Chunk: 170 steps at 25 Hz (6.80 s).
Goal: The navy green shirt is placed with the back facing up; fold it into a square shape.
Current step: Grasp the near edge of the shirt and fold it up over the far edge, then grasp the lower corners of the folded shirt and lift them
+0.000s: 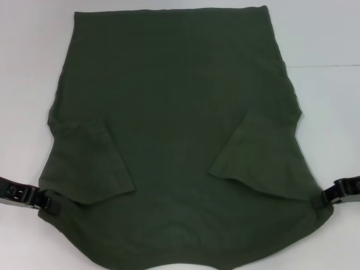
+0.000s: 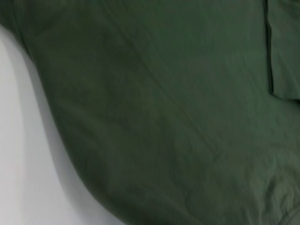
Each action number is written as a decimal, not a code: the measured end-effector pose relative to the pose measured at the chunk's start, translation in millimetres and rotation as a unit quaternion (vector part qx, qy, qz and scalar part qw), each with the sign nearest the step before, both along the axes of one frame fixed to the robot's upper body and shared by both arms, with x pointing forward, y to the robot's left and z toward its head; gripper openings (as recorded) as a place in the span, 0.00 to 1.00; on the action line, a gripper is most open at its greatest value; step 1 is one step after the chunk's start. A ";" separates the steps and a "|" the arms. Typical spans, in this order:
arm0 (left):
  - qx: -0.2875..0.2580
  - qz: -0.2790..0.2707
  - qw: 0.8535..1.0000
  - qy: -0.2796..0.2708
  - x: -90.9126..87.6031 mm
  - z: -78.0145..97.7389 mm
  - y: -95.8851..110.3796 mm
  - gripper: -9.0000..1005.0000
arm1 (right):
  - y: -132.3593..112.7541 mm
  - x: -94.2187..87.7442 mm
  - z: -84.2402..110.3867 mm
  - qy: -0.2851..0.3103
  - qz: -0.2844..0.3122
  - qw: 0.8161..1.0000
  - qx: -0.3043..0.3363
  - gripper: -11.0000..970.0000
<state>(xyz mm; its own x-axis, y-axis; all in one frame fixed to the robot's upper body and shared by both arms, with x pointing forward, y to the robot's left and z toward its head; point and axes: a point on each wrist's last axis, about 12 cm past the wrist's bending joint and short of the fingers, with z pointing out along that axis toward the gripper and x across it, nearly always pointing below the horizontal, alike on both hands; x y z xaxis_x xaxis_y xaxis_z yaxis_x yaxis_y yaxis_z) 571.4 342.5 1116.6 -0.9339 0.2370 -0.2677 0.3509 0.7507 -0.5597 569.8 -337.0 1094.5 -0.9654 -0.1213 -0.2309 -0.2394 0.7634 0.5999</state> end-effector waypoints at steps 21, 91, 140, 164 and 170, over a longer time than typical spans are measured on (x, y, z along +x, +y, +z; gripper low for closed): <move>-0.056 -0.042 0.997 -0.028 -23.6 8.7 16.6 0.05 | -33.9 -21.3 13.7 -0.042 0.040 0.998 0.033 0.05; -0.065 0.263 0.874 -0.404 80.6 -19.5 -60.6 0.05 | 39.7 80.0 -6.4 -0.419 -0.246 0.874 -0.027 0.08; 0.015 0.321 0.845 -0.428 79.3 -46.3 -79.5 0.52 | 62.2 94.4 -16.9 -0.466 -0.227 0.843 -0.148 0.59; -0.084 0.150 0.936 -0.307 31.4 -15.4 -23.7 0.89 | -21.3 50.9 12.3 -0.438 -0.231 0.867 0.054 0.74; -0.056 0.187 0.948 -0.251 26.8 -25.6 -13.4 0.89 | -36.9 45.8 19.7 -0.411 -0.206 0.887 0.043 0.74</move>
<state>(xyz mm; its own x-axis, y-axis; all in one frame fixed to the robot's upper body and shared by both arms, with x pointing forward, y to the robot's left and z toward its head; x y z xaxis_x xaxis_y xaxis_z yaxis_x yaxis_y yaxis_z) 598.2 329.0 1091.0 -0.6958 -0.1419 -0.7041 0.3146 0.8210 -0.4763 615.6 -373.9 1114.2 -0.4248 0.2541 -0.8689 -0.3343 0.8479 0.4115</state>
